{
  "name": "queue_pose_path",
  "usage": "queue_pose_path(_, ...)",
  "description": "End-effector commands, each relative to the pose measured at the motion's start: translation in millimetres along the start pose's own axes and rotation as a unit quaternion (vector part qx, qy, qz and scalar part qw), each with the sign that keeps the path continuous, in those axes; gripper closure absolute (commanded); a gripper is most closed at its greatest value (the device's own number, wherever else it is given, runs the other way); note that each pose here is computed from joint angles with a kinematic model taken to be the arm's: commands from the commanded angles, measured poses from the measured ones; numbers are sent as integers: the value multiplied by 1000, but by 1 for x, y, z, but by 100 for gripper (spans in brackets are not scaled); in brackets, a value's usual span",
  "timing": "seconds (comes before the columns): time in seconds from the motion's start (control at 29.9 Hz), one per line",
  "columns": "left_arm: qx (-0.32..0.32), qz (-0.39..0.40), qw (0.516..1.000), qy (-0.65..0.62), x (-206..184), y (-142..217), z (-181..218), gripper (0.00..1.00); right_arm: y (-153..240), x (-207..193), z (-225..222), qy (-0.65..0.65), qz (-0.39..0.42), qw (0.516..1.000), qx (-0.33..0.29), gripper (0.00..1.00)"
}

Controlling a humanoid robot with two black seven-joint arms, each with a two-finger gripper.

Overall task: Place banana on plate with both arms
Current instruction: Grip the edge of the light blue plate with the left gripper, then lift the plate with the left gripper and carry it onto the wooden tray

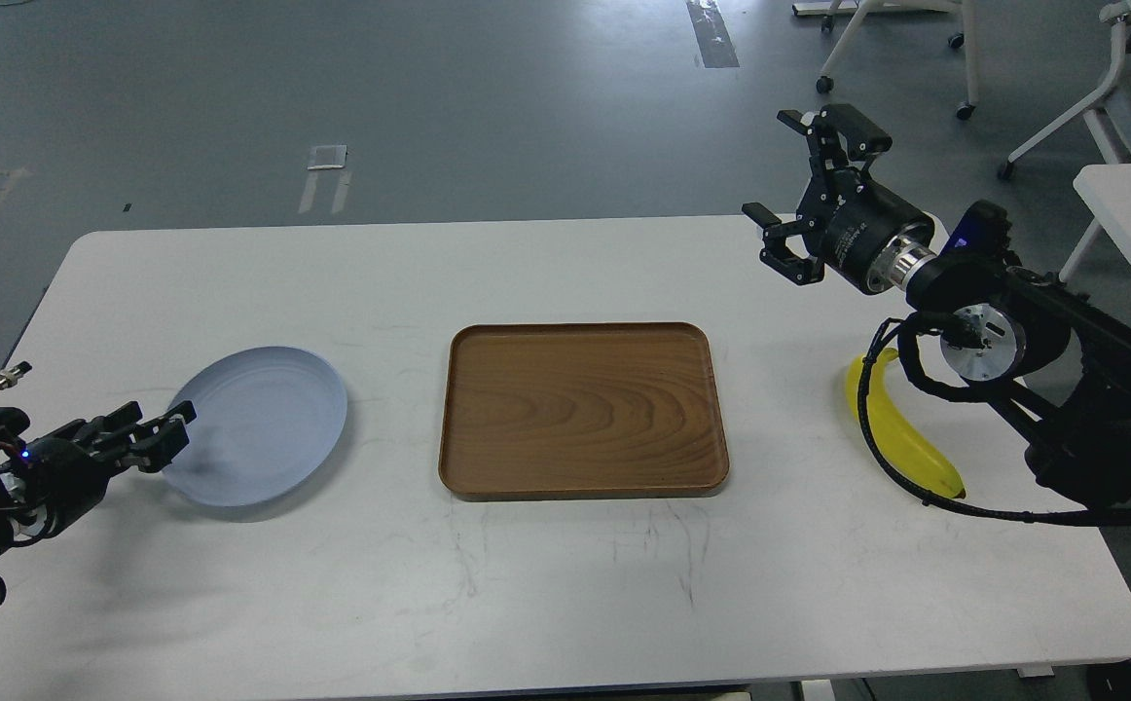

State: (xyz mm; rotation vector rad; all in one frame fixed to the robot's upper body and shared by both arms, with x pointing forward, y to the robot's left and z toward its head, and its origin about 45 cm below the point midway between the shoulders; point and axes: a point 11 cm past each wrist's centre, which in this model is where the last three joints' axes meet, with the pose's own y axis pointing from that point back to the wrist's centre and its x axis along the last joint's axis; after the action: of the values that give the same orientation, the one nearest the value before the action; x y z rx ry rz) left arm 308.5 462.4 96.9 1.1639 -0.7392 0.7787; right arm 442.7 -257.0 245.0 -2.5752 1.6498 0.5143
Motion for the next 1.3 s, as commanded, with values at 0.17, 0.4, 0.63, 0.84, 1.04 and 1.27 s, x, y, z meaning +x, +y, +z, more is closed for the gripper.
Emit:
queue_pose_path(0.17,-5,-18,1000,-4,-12,0,3,74,0,1,1,0,1,1000,-1,0)
queue_pose_path(0.4,9,-26,999,-17,-12,3,-7,100,0,3,1,0,6,1000,-1,0)
queue_pose_path(0.63,2,-16,1000,-8,-5,-2,-1,100,0,4,0,1,11,1000,1,0)
queue_pose_path(0.84,-12,-7,1000,24,15,-10,11,100,0,4,0,1,11,1000,1,0)
queue_pose_path(1.04,-90,-44,992,77,37,-33,66,100,0,4,-4,0,11,1000,6,0)
queue_pose_path(1.27,-189,-56,973,118,78,-64,148,100,1,7,-13,3,14,1000,16,0)
